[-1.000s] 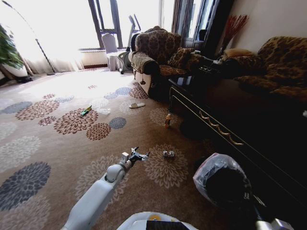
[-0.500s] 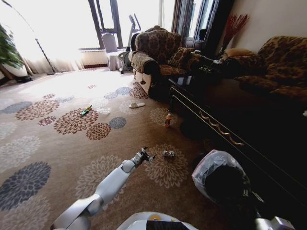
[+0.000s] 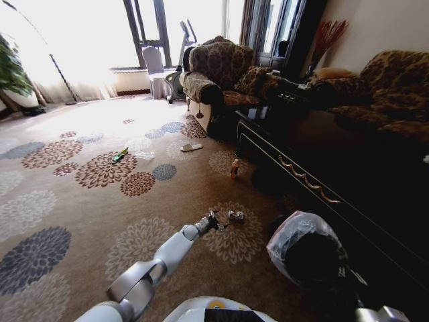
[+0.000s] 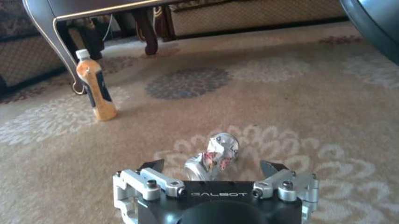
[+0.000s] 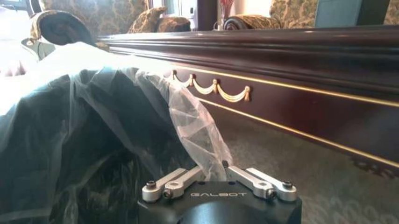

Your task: Pick up the trash from the ground and place it into the trash bin.

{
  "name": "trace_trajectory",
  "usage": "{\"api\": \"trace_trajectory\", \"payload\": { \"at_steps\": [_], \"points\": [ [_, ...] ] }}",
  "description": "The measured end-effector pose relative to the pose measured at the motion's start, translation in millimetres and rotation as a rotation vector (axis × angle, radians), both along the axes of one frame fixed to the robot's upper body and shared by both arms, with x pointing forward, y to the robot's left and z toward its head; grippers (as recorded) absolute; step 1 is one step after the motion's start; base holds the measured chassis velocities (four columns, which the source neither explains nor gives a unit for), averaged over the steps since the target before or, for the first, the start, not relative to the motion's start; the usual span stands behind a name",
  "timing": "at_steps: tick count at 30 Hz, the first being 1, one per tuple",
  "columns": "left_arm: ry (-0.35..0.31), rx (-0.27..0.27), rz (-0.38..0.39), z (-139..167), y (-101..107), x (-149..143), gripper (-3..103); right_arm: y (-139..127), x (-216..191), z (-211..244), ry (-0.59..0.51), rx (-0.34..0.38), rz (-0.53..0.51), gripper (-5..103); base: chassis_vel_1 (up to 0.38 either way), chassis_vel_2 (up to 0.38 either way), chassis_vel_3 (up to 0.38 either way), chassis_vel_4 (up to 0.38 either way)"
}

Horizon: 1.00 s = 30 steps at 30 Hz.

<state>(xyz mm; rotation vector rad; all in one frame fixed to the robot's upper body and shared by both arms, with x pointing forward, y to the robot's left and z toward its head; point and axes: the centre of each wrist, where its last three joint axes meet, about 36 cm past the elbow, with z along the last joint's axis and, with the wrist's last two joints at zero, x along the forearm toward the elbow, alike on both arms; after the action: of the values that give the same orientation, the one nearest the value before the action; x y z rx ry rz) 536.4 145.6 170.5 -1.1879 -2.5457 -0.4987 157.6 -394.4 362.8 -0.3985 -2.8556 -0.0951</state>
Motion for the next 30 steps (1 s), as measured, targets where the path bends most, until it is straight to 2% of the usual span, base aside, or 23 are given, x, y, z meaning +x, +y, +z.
{"api": "trace_trajectory", "payload": {
  "at_steps": [10,17,30],
  "points": [
    [0.033,0.03,-0.016,-9,-6,0,100,2,-1,1,-0.014,-0.004,0.022,1,-0.056,0.056,0.064,-0.056],
    [0.035,0.035,-0.053,-11,-24,-1,100,5,-7,3,-0.014,0.003,0.025,1,0.0,0.0,0.0,0.0],
    [0.046,0.047,-0.043,-16,-16,-4,100,6,-11,3,-0.023,0.001,0.047,1,-0.029,-0.029,0.026,0.017]
  ]
}}
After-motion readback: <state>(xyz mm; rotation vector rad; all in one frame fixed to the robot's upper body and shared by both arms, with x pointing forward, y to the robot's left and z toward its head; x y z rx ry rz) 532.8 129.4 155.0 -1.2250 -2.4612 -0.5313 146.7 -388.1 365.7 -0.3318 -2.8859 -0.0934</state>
